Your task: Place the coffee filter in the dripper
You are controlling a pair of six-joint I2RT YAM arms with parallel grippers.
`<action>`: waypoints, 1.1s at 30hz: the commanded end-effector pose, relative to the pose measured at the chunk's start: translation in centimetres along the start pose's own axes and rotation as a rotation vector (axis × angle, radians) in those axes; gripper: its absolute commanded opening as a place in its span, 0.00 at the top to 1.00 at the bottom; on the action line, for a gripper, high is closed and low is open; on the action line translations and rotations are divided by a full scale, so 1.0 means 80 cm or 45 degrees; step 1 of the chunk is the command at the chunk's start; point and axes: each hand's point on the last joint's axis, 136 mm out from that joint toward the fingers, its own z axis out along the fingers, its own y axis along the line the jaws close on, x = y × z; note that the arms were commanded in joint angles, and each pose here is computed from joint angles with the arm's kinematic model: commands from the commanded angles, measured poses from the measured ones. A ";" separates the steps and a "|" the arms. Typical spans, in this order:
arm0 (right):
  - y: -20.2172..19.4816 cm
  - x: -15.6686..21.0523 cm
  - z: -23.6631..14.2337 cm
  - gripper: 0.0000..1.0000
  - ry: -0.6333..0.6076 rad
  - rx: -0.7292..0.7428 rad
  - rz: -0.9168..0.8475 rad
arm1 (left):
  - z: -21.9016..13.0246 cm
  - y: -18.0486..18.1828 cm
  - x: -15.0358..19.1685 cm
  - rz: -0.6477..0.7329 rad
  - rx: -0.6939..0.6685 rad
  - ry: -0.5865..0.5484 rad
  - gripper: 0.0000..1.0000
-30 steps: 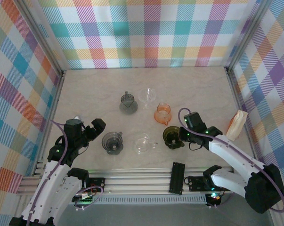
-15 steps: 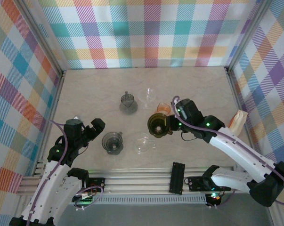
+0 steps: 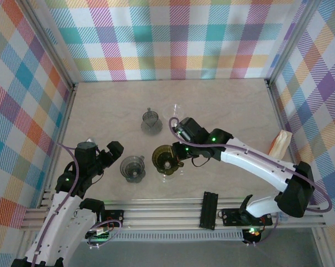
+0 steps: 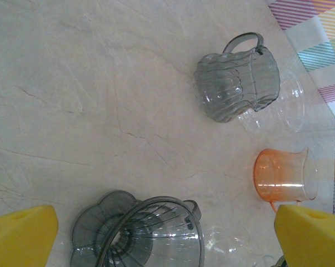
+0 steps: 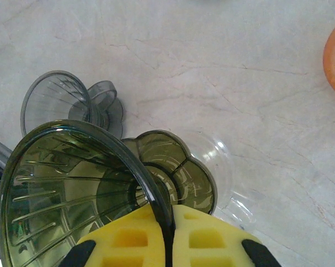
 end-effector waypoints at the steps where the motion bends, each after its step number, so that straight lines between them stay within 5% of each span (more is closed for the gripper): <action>1: 0.011 -0.007 -0.004 1.00 -0.013 -0.039 0.031 | -0.007 -0.001 -0.003 0.003 -0.004 -0.017 0.00; 21: -0.008 0.005 0.024 0.99 0.012 0.032 0.062 | -0.007 0.000 -0.003 0.004 -0.008 -0.023 0.00; 25: -0.014 0.007 0.023 0.83 0.006 0.056 0.073 | -0.008 -0.001 -0.002 0.007 -0.002 -0.020 0.00; 33: -0.026 0.000 0.005 0.37 -0.060 0.118 0.083 | -0.009 -0.002 -0.002 0.006 0.004 -0.019 0.00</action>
